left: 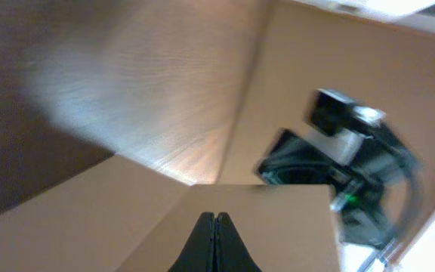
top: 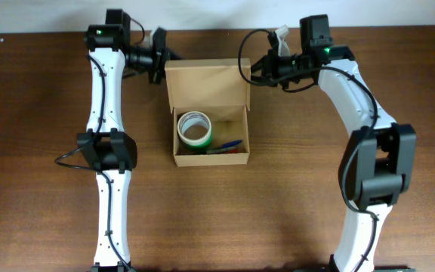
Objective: Pack container
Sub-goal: 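Push the lid flaps inward with both grippers to start closing, then press the lid down onto the box with both grippers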
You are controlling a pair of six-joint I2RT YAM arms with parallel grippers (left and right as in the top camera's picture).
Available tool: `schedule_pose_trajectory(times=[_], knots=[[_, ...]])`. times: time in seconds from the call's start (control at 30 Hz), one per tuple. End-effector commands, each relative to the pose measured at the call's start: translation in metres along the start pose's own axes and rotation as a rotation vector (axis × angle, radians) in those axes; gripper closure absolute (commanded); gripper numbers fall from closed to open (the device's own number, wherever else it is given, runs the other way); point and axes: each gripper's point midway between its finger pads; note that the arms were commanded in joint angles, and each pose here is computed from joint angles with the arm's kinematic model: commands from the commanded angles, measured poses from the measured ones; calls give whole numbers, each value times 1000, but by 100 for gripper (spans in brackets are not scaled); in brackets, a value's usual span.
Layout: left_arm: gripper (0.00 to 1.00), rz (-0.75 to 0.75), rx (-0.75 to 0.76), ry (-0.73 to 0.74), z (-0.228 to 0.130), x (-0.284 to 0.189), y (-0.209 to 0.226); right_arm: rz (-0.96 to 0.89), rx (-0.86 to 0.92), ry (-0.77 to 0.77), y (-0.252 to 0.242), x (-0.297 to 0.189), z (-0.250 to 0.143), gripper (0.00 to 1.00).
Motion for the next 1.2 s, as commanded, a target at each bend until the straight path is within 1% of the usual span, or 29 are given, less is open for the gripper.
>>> schedule_pose_trajectory(times=[0.0,0.17,0.27,0.43,0.57,0.67,0.77,0.97,1.17], knots=[[98,109,193,-98,-17,-21,-17,-89,-201,-34,31,-22,10,96],[98,150,279,-155,-42,-29,-46,-153,-272,4,55,-29,-2,96],[99,185,323,-201,-54,-35,-58,-207,-286,34,62,-31,-12,96],[98,281,400,-299,-69,-43,-72,-314,-326,114,67,-33,-34,96],[99,376,454,-386,-77,-47,-78,-373,-350,147,73,-34,-44,96],[98,451,495,-456,-83,-50,-82,-447,-393,184,79,-38,-54,96],[98,492,526,-502,-90,-53,-88,-539,-427,216,84,-46,-65,96],[99,603,587,-583,-106,-67,-93,-646,-529,194,117,-67,-73,96],[98,747,644,-676,-137,-94,-97,-773,-615,143,142,-102,-78,96]])
Point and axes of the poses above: each gripper's point midway between its finger pads, its own x axis out along the fingers, its own y axis along the line the jaws close on, z = x × y, and after that the axes turned 14 degrees about -x, right-handed
